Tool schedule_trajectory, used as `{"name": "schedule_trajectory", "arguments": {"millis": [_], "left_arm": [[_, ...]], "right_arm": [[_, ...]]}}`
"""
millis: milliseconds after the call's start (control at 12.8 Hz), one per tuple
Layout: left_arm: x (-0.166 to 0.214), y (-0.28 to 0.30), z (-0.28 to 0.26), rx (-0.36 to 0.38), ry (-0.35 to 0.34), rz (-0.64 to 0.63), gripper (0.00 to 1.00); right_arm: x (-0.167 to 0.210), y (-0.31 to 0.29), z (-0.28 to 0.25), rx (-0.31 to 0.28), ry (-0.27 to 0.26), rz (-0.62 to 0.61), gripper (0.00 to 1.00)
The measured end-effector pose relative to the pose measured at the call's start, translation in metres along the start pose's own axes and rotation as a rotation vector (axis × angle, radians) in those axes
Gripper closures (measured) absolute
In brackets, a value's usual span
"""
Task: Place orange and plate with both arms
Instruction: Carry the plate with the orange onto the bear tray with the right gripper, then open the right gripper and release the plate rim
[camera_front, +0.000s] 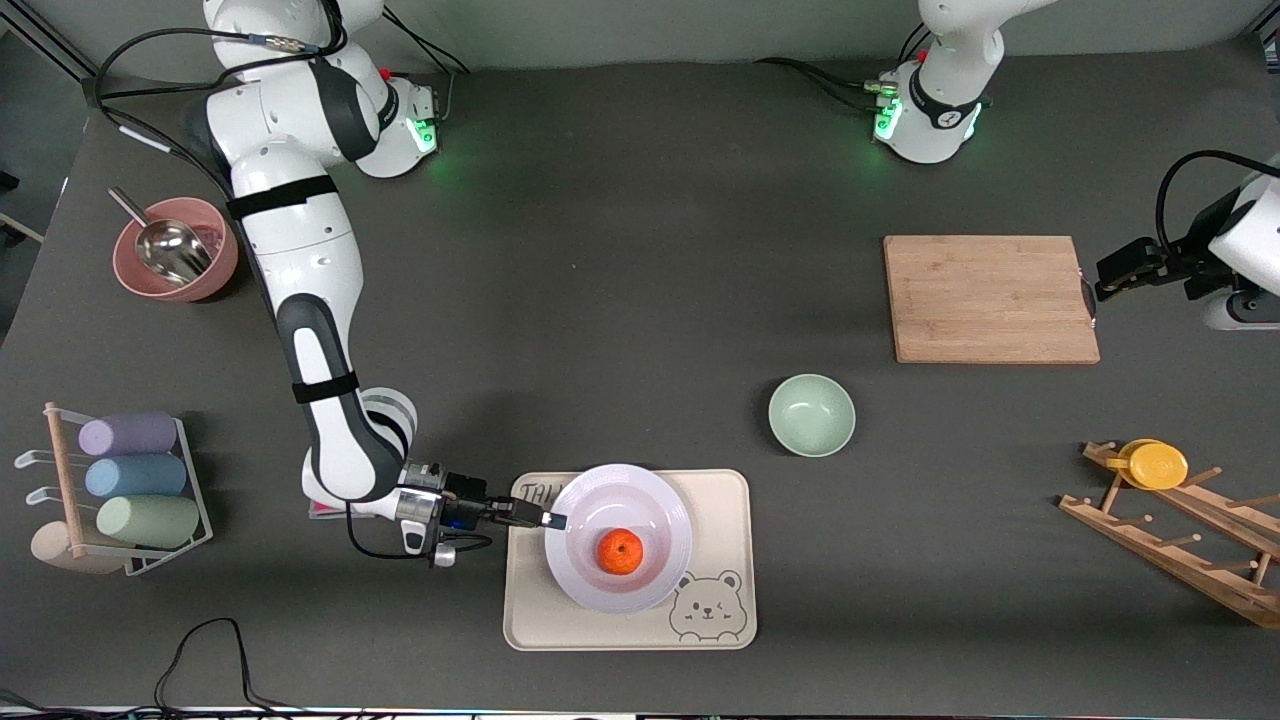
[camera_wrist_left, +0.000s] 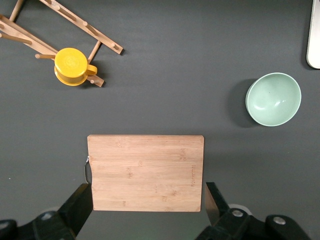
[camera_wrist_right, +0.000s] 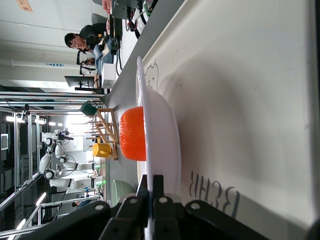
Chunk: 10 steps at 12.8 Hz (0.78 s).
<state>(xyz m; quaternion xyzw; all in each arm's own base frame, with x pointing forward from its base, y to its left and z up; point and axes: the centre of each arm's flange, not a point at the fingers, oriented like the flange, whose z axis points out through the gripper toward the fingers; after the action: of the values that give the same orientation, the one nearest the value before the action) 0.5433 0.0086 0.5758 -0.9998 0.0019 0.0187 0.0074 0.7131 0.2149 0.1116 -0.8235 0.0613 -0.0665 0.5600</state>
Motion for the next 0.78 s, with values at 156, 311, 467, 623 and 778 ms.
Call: {"name": "schedule_trajectory", "arguments": {"millis": [156, 311, 467, 623, 778], "left_arm": [[-0.0033, 0.0008, -0.0065, 0.005, 0.012, -0.001, 0.00], [-0.0051, 0.0007, -0.0090, 0.007, 0.017, -0.002, 0.00], [-0.0052, 0.0005, -0.0081, 0.007, 0.015, -0.003, 0.00], [-0.0052, 0.0001, -0.0079, 0.007, 0.014, -0.004, 0.00], [-0.0053, -0.0005, -0.0077, 0.007, 0.014, -0.005, 0.00]], "right_arm": [[0.0002, 0.0020, 0.0025, 0.002, -0.001, 0.000, 0.96], [0.0001, 0.0025, 0.0029, 0.002, -0.001, 0.001, 0.96], [-0.0005, 0.0042, 0.0032, 0.001, -0.002, 0.005, 0.82], [-0.0010, 0.0060, 0.0036, 0.000, -0.003, 0.007, 0.58], [0.0010, 0.0055, 0.0014, -0.006, -0.004, 0.004, 0.36]]}}
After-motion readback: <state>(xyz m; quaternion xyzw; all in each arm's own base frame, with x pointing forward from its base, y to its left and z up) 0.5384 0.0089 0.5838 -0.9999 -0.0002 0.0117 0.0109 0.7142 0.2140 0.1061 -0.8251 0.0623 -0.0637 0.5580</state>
